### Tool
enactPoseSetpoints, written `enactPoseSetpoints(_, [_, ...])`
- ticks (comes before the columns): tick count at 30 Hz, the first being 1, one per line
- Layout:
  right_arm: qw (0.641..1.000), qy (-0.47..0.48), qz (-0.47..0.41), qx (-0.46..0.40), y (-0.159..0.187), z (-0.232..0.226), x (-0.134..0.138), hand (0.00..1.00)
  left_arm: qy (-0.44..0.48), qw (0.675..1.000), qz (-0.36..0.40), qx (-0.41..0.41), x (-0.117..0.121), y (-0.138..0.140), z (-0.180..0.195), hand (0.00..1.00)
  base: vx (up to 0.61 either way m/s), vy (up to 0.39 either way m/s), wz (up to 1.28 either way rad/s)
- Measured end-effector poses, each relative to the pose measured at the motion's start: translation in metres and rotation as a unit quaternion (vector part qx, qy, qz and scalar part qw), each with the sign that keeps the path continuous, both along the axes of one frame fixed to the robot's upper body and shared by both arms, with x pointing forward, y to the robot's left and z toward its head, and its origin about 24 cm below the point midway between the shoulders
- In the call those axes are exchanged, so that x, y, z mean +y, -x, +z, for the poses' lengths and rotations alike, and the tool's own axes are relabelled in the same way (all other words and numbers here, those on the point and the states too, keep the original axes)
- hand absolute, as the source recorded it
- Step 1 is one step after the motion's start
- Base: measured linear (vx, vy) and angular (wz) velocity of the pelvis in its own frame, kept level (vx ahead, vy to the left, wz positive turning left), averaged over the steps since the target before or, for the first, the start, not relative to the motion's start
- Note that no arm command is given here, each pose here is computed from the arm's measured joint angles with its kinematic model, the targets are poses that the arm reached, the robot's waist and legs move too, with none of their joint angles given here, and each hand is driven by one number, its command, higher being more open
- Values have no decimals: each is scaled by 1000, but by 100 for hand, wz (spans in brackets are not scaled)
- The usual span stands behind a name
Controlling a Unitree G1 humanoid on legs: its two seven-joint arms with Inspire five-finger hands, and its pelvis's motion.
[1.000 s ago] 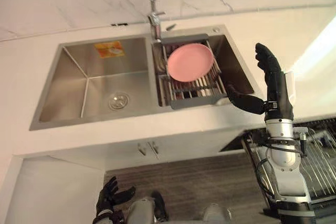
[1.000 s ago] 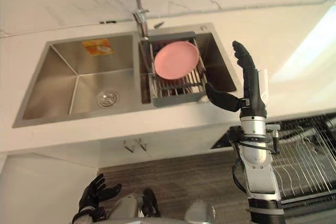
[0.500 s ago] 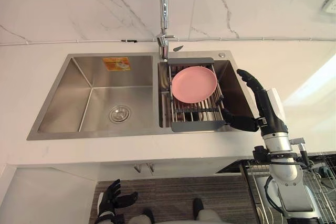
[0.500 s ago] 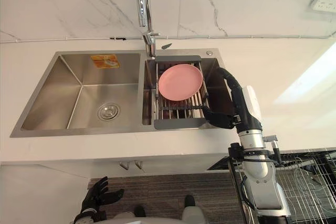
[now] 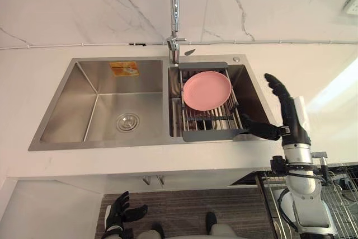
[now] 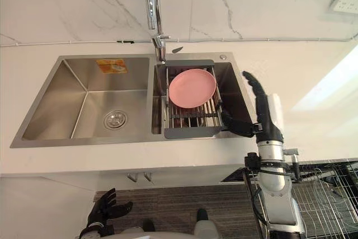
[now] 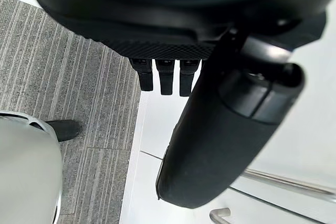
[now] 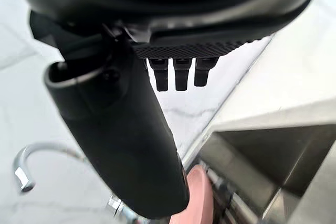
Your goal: Walk over to the sink, pick up the cup, carry it to the dishwasher, place the cup inside the dishwasher, then close the dishwasher door
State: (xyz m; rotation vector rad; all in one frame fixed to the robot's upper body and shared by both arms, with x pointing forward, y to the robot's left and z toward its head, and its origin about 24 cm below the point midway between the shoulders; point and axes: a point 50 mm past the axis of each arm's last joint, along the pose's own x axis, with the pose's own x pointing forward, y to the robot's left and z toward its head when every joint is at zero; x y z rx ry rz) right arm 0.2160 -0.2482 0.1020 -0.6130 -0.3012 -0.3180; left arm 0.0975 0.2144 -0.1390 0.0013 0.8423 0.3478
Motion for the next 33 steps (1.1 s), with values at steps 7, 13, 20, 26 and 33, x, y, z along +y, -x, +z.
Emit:
enactPoseSetpoints(7, [999,17,-37,2,-2,2,-19,90,1,1000,-5,2,-2,0,0,90,-15,-3,5])
enactPoseSetpoints(13, [997,70,15,28,-25,8,-17,90,-1,1000,-4,4,0,1,-1,90,-24,-11,12])
enactPoseSetpoints(20, [990,118,69,28,-49,22,-4,90,-3,1000,5,-5,4,-3,1,90,-25,-7,11])
enactPoseSetpoints(26, [981,176,73,26,-68,36,-5,90,-7,1000,2,-26,5,-17,6,90,-27,-2,14])
enactPoseSetpoints(33, [957,276,75,44,-83,43,-2,90,-15,999,3,-42,7,-23,10,90,-35,-4,12])
